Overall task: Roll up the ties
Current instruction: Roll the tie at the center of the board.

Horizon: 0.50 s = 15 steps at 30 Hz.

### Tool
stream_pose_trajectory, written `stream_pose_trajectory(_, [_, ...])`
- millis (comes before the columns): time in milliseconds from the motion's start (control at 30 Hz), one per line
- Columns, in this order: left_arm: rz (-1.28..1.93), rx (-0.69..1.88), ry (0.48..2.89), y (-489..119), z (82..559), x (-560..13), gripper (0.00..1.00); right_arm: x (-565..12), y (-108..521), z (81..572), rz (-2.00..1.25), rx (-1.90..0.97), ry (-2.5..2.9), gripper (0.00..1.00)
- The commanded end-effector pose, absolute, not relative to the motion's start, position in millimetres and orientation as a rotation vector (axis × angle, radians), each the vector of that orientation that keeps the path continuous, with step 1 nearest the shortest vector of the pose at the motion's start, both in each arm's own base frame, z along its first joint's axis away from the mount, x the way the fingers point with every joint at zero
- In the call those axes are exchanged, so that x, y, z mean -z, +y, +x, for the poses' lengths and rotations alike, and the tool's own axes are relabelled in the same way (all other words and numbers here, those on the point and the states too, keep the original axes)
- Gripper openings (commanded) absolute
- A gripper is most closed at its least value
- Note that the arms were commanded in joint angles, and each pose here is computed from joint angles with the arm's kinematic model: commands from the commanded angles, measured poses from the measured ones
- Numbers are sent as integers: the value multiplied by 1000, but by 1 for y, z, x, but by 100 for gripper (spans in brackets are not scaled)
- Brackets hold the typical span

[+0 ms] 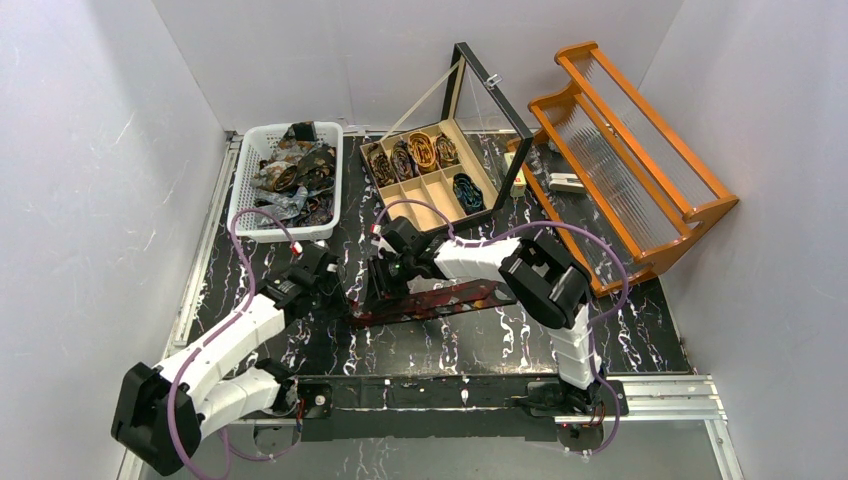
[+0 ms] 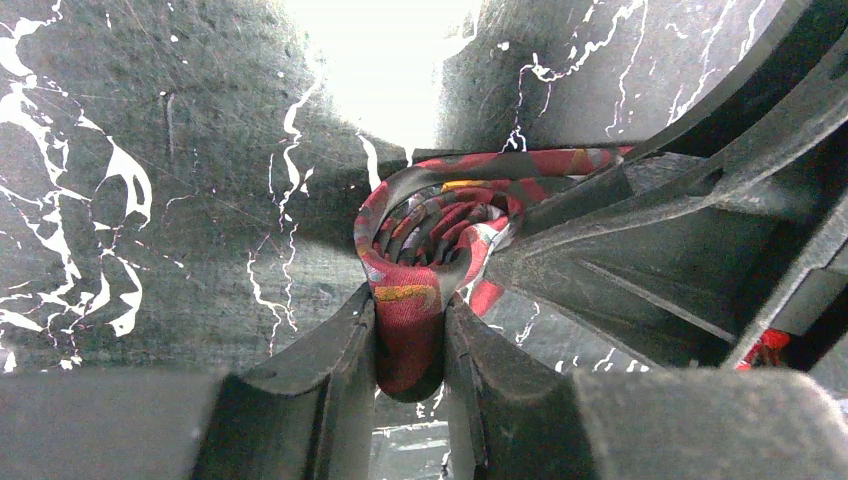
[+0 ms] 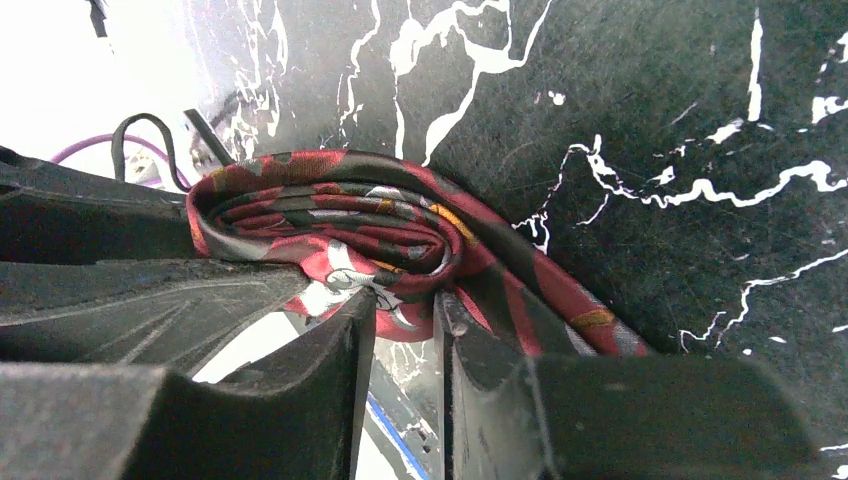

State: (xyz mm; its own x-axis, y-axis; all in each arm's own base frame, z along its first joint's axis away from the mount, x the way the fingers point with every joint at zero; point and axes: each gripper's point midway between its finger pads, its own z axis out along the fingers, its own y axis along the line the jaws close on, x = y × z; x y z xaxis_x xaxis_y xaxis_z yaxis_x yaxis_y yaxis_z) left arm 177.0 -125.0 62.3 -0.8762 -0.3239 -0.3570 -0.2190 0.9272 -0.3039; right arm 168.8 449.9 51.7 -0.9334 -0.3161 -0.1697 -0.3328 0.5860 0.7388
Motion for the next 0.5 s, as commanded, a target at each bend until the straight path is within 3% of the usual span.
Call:
stream_pose_trajectory(0, [-372, 254, 2669, -123, 180, -68, 13, -62, 458, 166, -618, -1359, 2766, 35])
stream_pose_trajectory(133, [-378, 161, 2667, -116, 179, -69, 13, -70, 451, 172, -620, -1302, 2736, 38])
stream_pose_trajectory(300, [-377, 84, 2643, -109, 183, -80, 12, -79, 436, 184, -594, -1199, 2707, 52])
stream_pose_trajectory(467, [-352, 10, 2630, -105, 184, -85, 11, -90, 414, 196, -537, -1141, 2672, 55])
